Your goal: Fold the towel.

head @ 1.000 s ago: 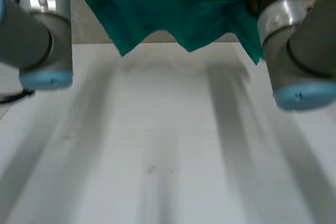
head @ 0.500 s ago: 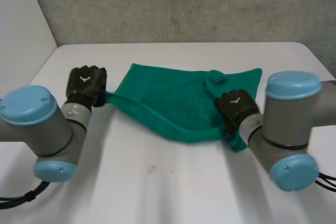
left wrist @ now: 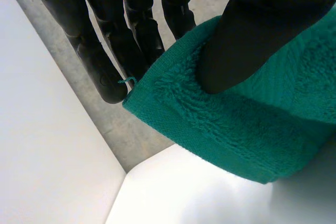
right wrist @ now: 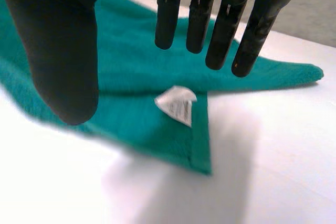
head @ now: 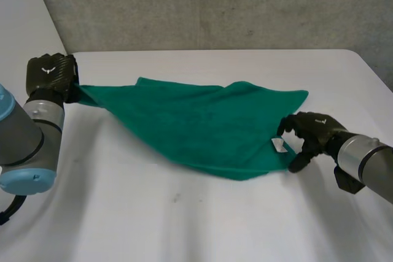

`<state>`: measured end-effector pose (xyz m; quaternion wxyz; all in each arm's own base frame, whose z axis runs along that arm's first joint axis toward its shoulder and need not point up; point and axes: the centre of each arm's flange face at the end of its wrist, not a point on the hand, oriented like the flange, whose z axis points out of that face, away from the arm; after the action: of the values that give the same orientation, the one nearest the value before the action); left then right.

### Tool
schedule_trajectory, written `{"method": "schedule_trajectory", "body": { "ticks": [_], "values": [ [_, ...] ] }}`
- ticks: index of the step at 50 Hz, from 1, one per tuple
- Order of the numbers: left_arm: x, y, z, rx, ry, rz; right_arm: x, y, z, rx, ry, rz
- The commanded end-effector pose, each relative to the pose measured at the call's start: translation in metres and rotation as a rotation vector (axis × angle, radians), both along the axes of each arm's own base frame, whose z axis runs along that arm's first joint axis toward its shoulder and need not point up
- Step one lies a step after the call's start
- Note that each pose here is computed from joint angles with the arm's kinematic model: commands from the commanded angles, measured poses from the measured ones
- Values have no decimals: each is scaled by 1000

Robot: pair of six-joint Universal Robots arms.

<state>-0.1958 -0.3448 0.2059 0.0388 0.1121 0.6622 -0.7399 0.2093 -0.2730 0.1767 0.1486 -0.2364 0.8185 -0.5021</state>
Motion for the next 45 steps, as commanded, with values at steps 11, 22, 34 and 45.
{"method": "schedule_trajectory", "body": {
  "ticks": [11, 22, 34, 45],
  "values": [
    [-6, 10, -10, 38, -9, -27, 3, -3, -35, -119, 224, 135],
    [-6, 10, -14, 46, -12, -27, 6, -14, -41, -136, 225, 135],
    [-6, 10, -15, 49, -13, -28, 11, -24, -52, -123, 227, 146],
    [-6, 10, -16, 51, -13, -28, 19, -28, -57, -129, 242, 149]
  ]
}}
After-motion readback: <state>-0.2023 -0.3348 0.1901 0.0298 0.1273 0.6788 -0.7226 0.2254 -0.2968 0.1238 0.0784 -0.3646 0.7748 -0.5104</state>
